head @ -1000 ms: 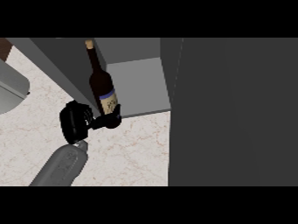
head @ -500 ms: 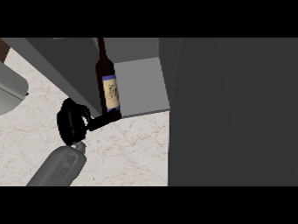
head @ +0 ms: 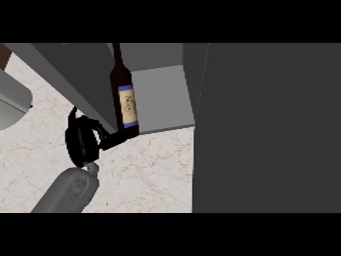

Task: Pick up the wine, place it into the cabinet and close the cabinet

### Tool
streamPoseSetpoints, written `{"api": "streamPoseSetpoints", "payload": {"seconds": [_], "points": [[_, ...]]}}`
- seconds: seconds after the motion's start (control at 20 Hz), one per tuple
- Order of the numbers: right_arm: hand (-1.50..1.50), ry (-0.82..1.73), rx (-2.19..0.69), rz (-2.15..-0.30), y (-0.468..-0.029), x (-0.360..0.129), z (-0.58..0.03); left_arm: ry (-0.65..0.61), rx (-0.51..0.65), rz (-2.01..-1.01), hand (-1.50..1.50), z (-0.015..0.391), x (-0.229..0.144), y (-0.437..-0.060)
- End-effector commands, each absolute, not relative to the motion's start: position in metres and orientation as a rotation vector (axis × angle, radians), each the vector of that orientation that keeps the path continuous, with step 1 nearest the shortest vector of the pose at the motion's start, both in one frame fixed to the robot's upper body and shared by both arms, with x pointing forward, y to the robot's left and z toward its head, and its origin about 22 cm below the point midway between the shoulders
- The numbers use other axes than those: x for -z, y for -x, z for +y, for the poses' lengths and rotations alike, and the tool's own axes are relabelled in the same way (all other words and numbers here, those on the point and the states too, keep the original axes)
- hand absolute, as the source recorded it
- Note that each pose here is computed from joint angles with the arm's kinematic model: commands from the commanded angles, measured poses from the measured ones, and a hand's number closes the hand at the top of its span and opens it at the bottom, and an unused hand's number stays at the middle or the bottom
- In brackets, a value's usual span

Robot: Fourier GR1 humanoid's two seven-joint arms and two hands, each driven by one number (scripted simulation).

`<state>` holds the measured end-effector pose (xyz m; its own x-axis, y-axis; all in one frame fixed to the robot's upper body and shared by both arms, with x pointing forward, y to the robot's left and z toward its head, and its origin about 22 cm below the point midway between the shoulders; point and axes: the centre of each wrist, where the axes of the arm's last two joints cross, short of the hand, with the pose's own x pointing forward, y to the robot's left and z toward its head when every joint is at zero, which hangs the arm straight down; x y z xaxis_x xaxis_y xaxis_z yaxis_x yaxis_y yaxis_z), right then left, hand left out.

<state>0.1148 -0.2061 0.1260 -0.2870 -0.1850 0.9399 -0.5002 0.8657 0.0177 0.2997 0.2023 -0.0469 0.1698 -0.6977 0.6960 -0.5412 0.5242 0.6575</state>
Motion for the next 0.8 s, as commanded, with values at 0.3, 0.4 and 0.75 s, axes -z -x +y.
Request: {"api": "streamPoseSetpoints", "payload": {"seconds": [0.3,0.4,0.75], "points": [[-1.50,-0.537,-0.314,-1.860,-0.113,-0.130,-0.205,-0.820,0.156,-1.648,-1.50,0.115,-0.016,-0.344],[-1.50,-0.538,-0.316,-1.877,-0.112,-0.133,-0.203,-0.808,0.135,-1.674,-1.50,0.107,-0.016,-0.341],[-1.50,-0.517,-0.302,-1.875,-0.109,-0.136,-0.209,-0.730,-0.004,-1.714,-1.50,0.096,-0.024,-0.334]]}}
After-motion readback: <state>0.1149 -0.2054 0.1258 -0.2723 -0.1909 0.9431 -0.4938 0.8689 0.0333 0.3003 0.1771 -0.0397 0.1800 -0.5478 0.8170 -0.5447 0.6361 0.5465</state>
